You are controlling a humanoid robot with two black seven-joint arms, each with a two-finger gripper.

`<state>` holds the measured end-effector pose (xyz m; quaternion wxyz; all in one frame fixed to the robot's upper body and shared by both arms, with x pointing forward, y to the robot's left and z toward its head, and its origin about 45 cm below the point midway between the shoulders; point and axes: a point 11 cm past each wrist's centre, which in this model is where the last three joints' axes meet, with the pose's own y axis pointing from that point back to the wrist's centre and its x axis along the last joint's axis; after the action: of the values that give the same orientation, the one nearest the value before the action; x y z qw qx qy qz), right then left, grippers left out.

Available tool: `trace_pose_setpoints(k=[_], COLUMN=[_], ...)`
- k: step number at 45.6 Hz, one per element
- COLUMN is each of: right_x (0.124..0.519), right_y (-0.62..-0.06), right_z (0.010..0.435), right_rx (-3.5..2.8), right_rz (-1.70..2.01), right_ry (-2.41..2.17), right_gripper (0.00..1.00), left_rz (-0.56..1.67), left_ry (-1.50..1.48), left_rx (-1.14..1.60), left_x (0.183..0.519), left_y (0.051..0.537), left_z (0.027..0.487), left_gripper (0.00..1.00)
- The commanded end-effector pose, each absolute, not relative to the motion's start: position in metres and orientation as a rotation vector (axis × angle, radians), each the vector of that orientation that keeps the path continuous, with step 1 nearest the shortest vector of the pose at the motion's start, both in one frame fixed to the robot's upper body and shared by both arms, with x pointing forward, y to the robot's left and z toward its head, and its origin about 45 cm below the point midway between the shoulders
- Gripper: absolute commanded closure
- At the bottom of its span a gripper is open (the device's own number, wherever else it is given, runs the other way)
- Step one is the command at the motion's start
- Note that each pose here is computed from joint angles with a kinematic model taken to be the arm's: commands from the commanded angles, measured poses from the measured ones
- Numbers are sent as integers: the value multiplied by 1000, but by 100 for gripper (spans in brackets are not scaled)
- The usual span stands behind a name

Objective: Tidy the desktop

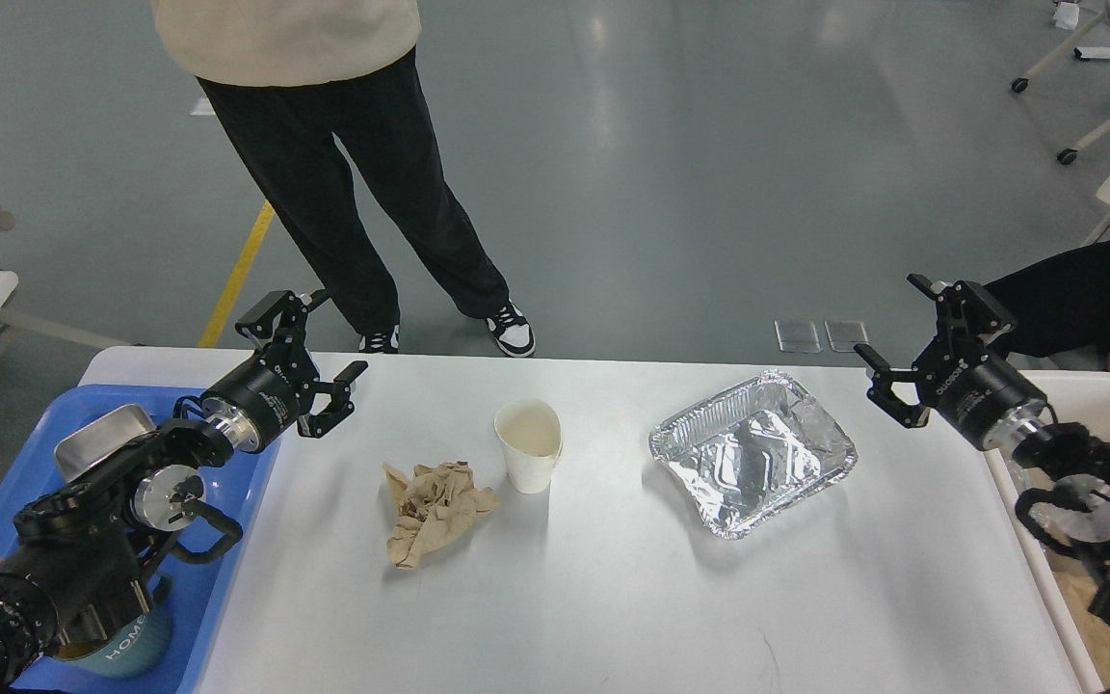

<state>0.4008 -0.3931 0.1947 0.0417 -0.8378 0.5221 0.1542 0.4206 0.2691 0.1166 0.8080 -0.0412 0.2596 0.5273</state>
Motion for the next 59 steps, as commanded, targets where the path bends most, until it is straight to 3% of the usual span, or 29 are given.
trace_pose_setpoints(k=[1,8,17,32,39,45,54,59], right_x=[362,295,226,196,203,235,334,375], right_y=[-418,-455,-472,-470,-473,-461,-428,-402], right_z=[242,301,361,393,388,344,252,214], right_rx=[-3074,-3596,-3940,-4066,-4062,-4021,-4154,-4172], right_rz=[228,-16,-4,28,-17,-53,-639,-763], right_ry=[1563,1534,1401,1364,1426,1403,1218,1147], right_gripper=[0,0,0,0,0,0,0,0], left_rz=[1110,1106,1105,1109,1116,1129,1151,1167], left_ry=[555,536,550,548,544,545,548,548], left_rx=[-118,-156,-162,-174,-172,-166,-153,-155], left_x=[419,420,415,411,410,406,401,396], left_y=[255,248,243,241,246,253,265,271], left_z=[115,118,112,107,107,103,97,93], left_gripper=[1,1,1,1,1,1,1,1])
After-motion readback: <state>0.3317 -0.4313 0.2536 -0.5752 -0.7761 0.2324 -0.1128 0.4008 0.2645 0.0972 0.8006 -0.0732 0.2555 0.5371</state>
